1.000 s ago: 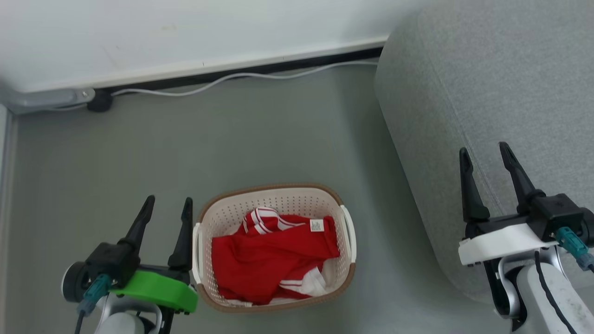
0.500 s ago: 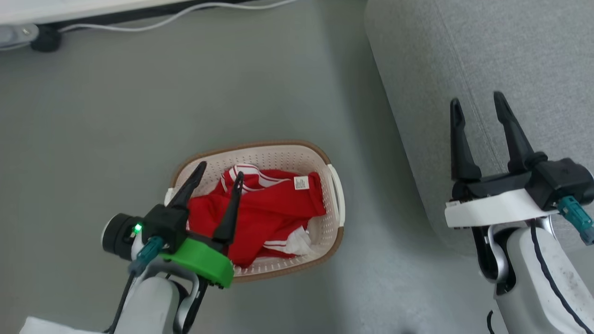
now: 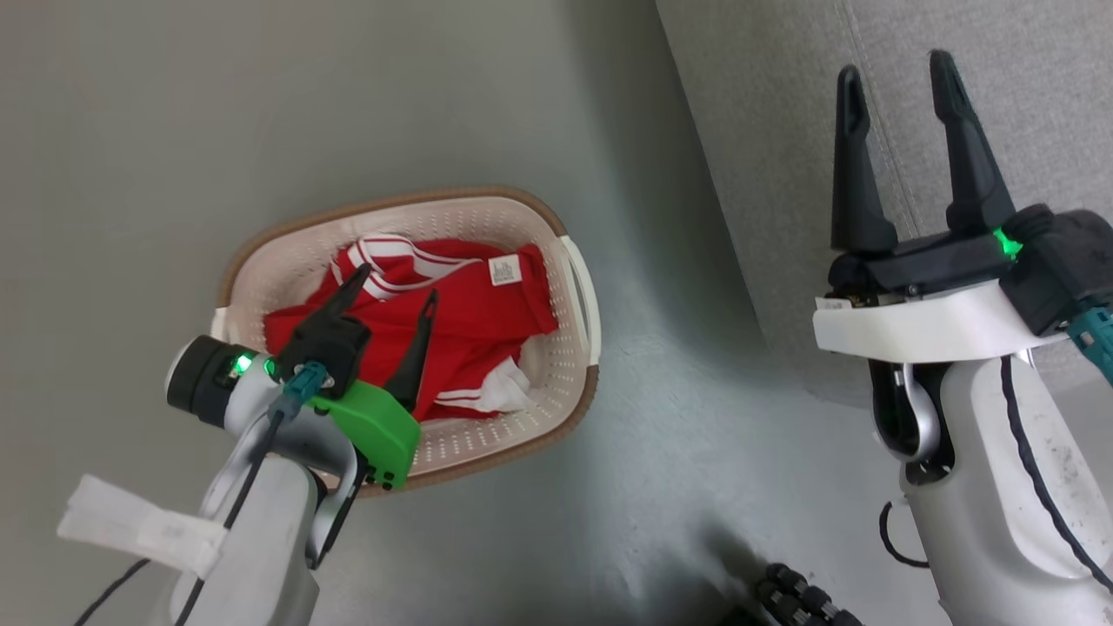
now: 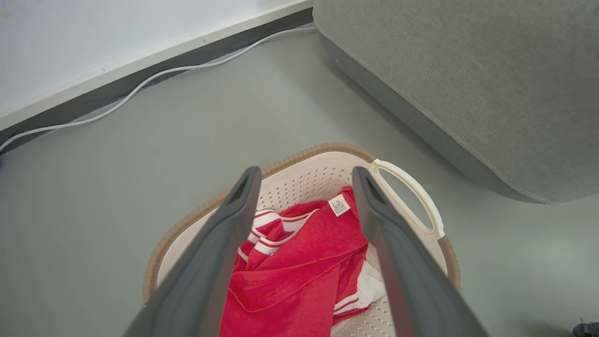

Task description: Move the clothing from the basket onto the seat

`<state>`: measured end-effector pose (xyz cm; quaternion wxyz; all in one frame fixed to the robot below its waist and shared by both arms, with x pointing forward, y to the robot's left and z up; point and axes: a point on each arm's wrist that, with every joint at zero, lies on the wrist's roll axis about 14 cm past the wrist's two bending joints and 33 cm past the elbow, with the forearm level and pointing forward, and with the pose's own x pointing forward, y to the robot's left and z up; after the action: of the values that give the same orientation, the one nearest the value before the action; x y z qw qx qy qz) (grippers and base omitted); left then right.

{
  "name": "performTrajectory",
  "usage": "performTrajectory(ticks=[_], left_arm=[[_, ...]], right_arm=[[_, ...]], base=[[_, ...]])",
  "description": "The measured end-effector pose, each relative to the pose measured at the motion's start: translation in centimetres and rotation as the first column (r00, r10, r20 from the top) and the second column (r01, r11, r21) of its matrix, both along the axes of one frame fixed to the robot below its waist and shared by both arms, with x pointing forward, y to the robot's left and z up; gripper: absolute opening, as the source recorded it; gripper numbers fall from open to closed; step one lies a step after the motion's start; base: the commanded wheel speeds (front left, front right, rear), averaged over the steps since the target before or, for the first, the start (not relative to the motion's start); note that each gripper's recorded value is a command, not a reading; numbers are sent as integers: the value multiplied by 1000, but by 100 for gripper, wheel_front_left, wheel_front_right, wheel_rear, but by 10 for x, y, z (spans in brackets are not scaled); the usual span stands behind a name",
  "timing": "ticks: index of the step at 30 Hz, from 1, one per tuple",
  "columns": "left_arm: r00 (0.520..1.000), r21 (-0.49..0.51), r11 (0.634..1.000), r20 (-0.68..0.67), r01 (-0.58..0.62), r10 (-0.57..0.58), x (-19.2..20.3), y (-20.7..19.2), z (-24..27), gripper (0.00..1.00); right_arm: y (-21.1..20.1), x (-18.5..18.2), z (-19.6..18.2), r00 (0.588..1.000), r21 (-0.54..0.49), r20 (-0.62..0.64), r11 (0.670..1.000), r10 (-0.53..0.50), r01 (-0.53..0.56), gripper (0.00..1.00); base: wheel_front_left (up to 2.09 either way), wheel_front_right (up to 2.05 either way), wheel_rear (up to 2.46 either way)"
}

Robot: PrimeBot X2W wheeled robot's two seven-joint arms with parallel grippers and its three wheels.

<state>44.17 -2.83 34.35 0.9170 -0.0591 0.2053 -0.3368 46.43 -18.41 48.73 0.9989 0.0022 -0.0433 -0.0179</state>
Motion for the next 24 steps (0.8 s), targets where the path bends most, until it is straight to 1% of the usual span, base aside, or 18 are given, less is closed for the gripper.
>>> performTrajectory(ticks=[3,9,13,17,24], left_arm=[[998,27,999,-55,33,-31,1,-6,-21,100],[989,84,991,-116,104,-93,10,-15,-58,100],[978,100,985,-170,137,-119,10,-22,-84,100],[955,113,977,-259,181,-147,-4,-29,-112,100],[933,109,970,-316,218,-174,-9,-41,-131,100]], right_arm=[[-5,7,-2,1000,-3,5,1000,-16,16,100],[-18,18,-18,999,-11,-20,999,-48,47,100],[-27,25,-30,997,-26,-42,997,-72,71,100],[-35,27,-42,993,-42,-70,995,-91,88,100],[-43,28,-53,989,-60,-94,993,-110,105,100]], base=[[0,0,0],[0,0,0],[0,0,0],[0,0,0],[0,0,0]])
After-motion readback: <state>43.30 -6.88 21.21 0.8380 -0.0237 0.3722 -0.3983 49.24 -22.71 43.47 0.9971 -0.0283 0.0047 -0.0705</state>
